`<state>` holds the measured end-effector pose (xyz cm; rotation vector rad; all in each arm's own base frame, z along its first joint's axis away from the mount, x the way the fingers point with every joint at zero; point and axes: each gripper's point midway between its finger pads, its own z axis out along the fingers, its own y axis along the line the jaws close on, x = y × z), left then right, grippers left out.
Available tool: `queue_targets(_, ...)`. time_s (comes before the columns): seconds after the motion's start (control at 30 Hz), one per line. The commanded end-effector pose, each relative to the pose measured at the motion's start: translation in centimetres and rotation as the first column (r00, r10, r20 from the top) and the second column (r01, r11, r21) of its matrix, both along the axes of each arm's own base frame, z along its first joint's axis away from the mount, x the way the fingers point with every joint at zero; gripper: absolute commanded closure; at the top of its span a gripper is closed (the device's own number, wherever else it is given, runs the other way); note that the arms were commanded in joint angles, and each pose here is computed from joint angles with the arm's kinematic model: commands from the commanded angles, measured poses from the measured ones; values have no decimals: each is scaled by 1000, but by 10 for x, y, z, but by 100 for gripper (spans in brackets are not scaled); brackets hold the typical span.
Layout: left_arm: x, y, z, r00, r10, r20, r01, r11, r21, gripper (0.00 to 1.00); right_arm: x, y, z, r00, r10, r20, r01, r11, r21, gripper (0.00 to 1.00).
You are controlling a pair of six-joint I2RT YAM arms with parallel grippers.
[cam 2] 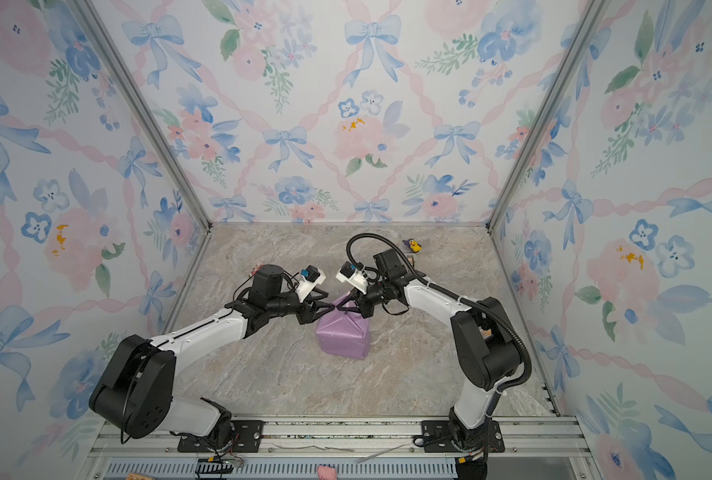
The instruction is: Wrap the gift box in paper
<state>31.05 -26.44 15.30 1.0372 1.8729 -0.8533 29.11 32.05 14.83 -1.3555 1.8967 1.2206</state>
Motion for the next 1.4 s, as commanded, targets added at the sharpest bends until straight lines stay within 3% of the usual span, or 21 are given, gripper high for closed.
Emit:
queue_targets(0.0,-1,-1,-9,999,-37,-29,38,999,15,49,-6,-1,-2,999,45,-26,-45,999,3,95)
queue_targets(0.23,2,2,-25,998,-16,-53,18,999,49,61,-5,-3,3,999,18,-39,-18,1000,18,85)
queue_targets(0.33,2,3,-24,999,-9,-49,12,999,53,70,-2,-7,8,998,-17,-52,19,999,29,64)
queue_targets(0.47,5,6,-22,999,8,-37,-6,998,60,74,-2,-14,18,996,-72,-58,75,995,64,54)
queue_targets(1.13,6,6,-14,1000,15,-13,-14,999,36,76,-18,-66,57,959,-256,-123,276,941,194,44)
queue_targets(1.23,7,5,-13,1000,13,-13,-13,999,32,76,-22,-80,74,946,-301,-122,322,918,232,44)
queue_targets(1.37,7,5,-12,1000,14,-13,-14,1000,25,76,-20,-112,92,893,-426,-146,451,846,285,44)
